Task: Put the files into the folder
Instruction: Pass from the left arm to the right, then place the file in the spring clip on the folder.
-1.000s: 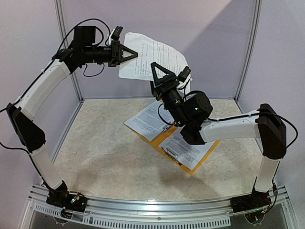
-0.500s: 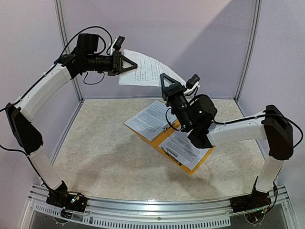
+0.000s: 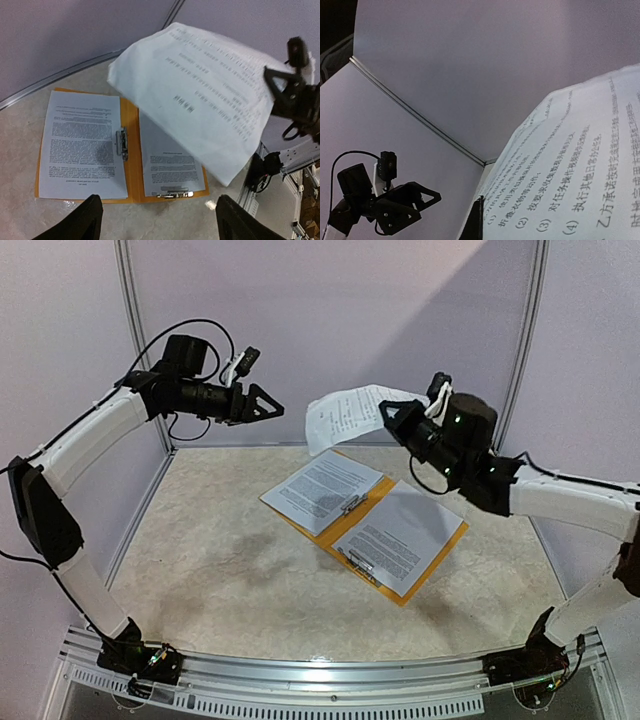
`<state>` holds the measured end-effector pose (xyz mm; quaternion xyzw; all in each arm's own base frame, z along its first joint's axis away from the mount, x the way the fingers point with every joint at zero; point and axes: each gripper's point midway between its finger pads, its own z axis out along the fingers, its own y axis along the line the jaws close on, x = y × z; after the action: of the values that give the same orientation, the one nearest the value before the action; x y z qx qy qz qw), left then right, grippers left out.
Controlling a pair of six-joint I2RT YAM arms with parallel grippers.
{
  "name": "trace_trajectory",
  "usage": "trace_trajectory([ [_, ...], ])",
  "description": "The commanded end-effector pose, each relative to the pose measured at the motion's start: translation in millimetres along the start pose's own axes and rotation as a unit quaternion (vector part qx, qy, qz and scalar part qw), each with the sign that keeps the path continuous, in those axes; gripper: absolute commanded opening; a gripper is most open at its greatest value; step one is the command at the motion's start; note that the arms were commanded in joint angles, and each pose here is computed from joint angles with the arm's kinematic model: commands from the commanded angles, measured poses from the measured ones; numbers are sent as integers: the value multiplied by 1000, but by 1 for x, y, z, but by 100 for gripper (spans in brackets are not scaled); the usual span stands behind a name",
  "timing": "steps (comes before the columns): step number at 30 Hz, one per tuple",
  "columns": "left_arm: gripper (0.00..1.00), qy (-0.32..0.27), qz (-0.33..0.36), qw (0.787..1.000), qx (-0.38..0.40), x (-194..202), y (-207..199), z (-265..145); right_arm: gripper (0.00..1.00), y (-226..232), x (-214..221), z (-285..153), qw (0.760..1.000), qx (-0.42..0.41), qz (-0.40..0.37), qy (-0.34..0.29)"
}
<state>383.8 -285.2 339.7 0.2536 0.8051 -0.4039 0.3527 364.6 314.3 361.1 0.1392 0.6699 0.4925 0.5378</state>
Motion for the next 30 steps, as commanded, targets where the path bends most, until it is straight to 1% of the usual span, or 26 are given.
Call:
trace_trajectory([
  [1,79,58,55,995,-62,47,38,-2,0,-25,14,-38,957,89,-202,188],
  [3,76,84,65,992,-69,71,49,8,0,-35,22,-49,938,83,-224,253],
  [5,73,107,65,989,-73,94,57,19,0,-52,34,-55,921,94,-221,307],
  [8,70,140,71,985,-72,120,64,36,0,-86,43,-59,899,119,-229,354],
  [10,69,159,73,982,-71,135,66,45,0,-109,47,-58,891,124,-217,379],
  [14,69,198,83,974,-68,166,71,64,0,-160,55,-59,881,156,-188,405],
  [17,68,222,85,969,-73,189,81,76,0,-192,62,-64,882,167,-162,409],
  [19,66,234,83,966,-74,203,85,84,0,-209,66,-68,882,176,-149,410],
  [24,61,257,65,962,-67,229,90,97,0,-229,80,-77,878,175,-131,426],
  [26,60,258,58,962,-62,234,89,99,0,-234,86,-81,876,175,-130,431],
  [30,60,258,51,963,-56,236,89,103,0,-239,89,-87,880,169,-138,421],
])
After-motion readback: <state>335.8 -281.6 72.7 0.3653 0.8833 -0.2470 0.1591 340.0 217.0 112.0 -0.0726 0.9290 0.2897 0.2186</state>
